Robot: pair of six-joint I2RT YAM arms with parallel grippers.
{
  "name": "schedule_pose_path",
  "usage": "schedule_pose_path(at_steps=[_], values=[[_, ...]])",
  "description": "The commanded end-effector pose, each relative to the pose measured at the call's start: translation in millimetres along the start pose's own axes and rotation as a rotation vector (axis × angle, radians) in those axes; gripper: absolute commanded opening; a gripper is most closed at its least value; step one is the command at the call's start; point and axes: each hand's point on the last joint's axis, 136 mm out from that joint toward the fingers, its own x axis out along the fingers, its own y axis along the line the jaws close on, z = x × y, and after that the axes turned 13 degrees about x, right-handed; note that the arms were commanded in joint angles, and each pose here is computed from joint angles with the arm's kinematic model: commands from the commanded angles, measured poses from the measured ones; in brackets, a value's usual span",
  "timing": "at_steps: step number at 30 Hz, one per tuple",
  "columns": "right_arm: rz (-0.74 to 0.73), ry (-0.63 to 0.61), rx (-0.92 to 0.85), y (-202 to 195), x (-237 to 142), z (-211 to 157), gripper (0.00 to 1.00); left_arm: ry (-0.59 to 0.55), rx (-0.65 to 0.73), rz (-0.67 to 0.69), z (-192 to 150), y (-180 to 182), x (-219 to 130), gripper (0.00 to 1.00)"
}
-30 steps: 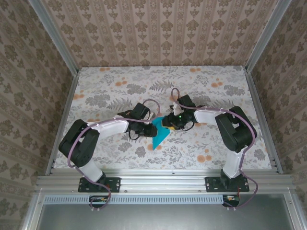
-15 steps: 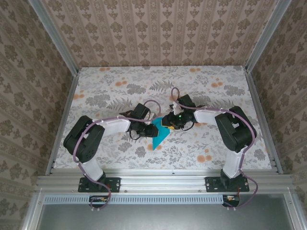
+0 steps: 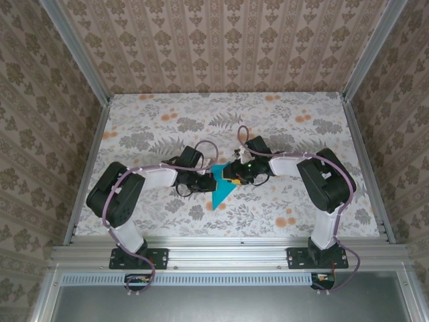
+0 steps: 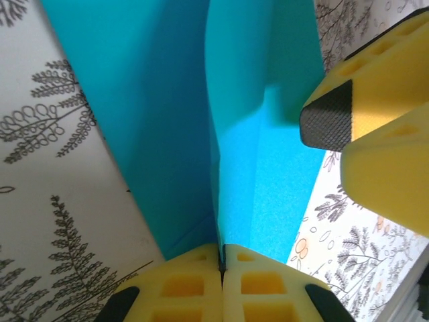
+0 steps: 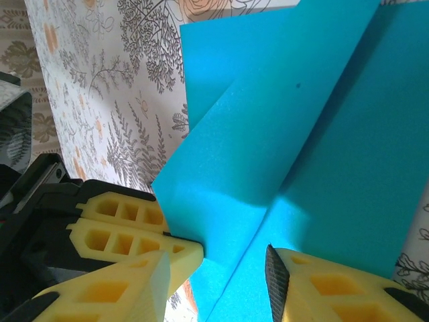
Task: Fold a paper plane with a square sheet of paper (pick it up from the middle)
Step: Turn over the paper at the center of the table.
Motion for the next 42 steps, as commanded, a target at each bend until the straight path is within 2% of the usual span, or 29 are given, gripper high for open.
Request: schedule_pose_path(at_steps=[1, 8, 21, 32, 34, 39, 42], values=[[0.024, 0.019, 0.025, 1, 6, -3, 0.45, -0.068, 0.0, -0.089, 14, -16, -13, 0.05], [0.068, 0.014, 0.039, 11, 9, 4, 0.46, -0.117, -0.014, -0.167, 19, -25, -25, 0.03], [0.226, 0.043, 0.099, 36, 15, 10, 0.46, -0.18, -0.035, -0.218, 24, -27, -38, 0.03], [0.255, 0.054, 0.098, 42, 12, 7, 0.35, -0.197, -0.053, -0.226, 24, -22, -40, 0.03], [0.252, 0.055, 0.098, 40, 13, 6, 0.32, -0.198, -0.058, -0.225, 23, -21, -41, 0.05], [0.243, 0.053, 0.097, 35, 13, 5, 0.24, -0.196, -0.064, -0.223, 21, -21, -43, 0.17], [0.24, 0.048, 0.096, 36, 12, 5, 0.22, -0.197, -0.063, -0.214, 21, -21, -46, 0.23]])
